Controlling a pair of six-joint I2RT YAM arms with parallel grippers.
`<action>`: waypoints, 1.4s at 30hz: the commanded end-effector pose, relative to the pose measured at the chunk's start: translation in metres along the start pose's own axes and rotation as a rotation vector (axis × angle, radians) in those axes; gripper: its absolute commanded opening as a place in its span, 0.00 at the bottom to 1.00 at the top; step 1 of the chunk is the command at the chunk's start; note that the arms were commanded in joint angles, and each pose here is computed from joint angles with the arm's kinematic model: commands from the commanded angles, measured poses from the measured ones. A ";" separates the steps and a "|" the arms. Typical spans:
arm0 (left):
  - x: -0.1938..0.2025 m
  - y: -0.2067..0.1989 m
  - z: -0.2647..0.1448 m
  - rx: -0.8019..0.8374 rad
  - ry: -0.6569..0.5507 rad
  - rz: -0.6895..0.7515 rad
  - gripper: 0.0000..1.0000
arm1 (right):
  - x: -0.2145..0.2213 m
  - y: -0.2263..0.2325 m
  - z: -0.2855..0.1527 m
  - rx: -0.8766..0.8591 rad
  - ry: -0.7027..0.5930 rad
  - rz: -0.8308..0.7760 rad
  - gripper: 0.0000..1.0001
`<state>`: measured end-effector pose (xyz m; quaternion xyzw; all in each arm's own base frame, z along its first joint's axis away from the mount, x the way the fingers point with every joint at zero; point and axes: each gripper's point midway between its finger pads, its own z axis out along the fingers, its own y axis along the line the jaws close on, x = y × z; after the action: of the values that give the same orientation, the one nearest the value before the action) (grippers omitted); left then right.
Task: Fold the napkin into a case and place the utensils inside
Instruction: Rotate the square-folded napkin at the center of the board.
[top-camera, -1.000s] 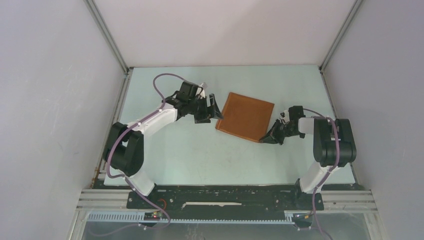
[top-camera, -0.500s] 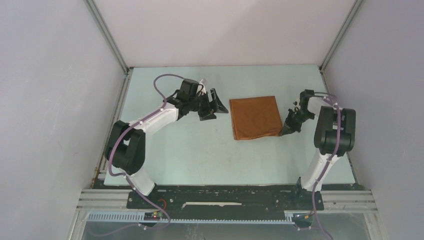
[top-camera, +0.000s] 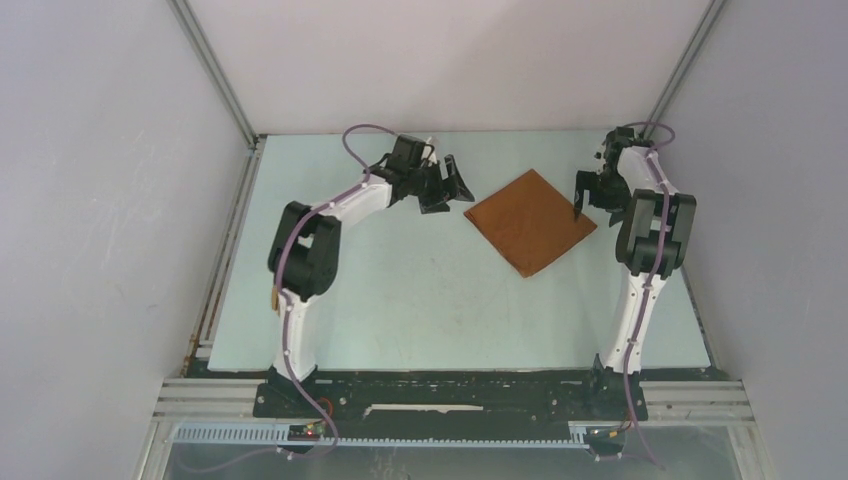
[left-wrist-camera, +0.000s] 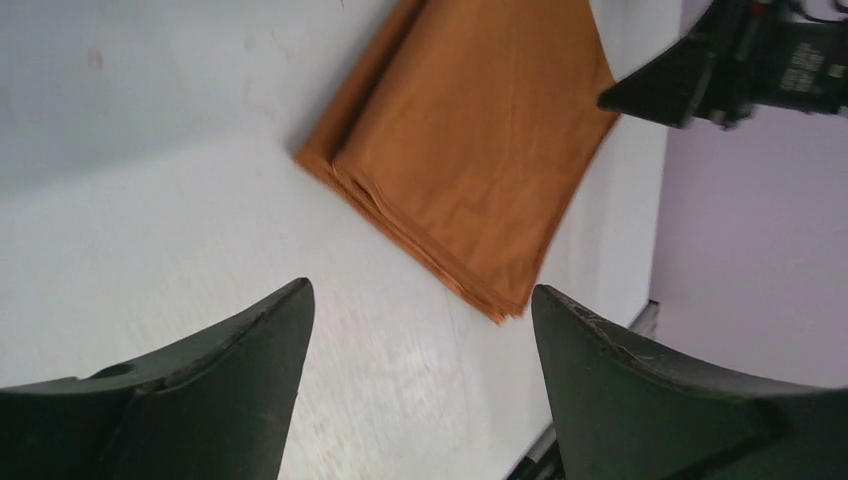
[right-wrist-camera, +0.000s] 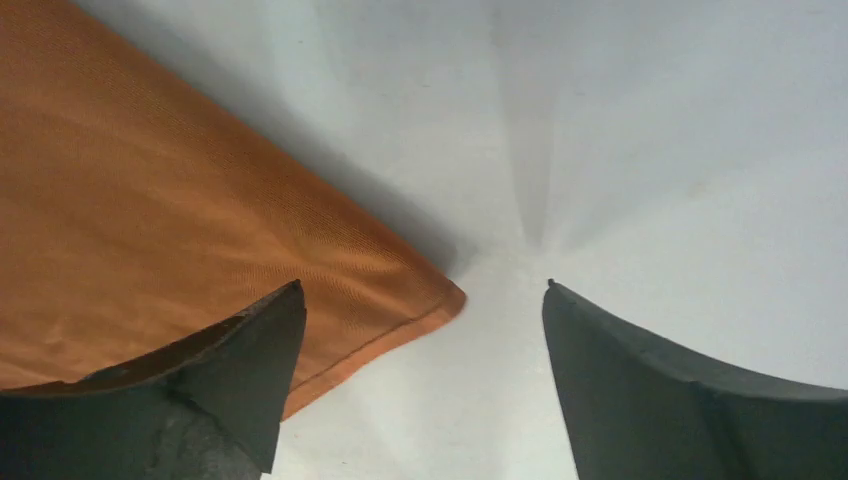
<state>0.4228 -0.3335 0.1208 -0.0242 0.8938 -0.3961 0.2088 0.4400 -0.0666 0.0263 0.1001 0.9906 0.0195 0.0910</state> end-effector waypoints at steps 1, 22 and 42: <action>-0.009 0.007 0.031 -0.001 0.071 0.107 0.84 | -0.013 -0.009 -0.053 0.163 -0.098 0.033 1.00; 0.000 0.040 0.093 -0.032 0.214 0.124 0.73 | 0.092 0.126 -0.146 -0.430 -0.411 0.078 1.00; -0.003 0.041 0.101 -0.019 0.196 0.082 0.35 | 0.099 0.123 -0.131 -0.414 -0.372 0.072 0.99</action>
<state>0.4664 -0.3692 0.0302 0.0489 0.9170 -0.3738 0.1304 0.3419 0.0694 0.1386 0.1181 0.9328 0.1981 0.2769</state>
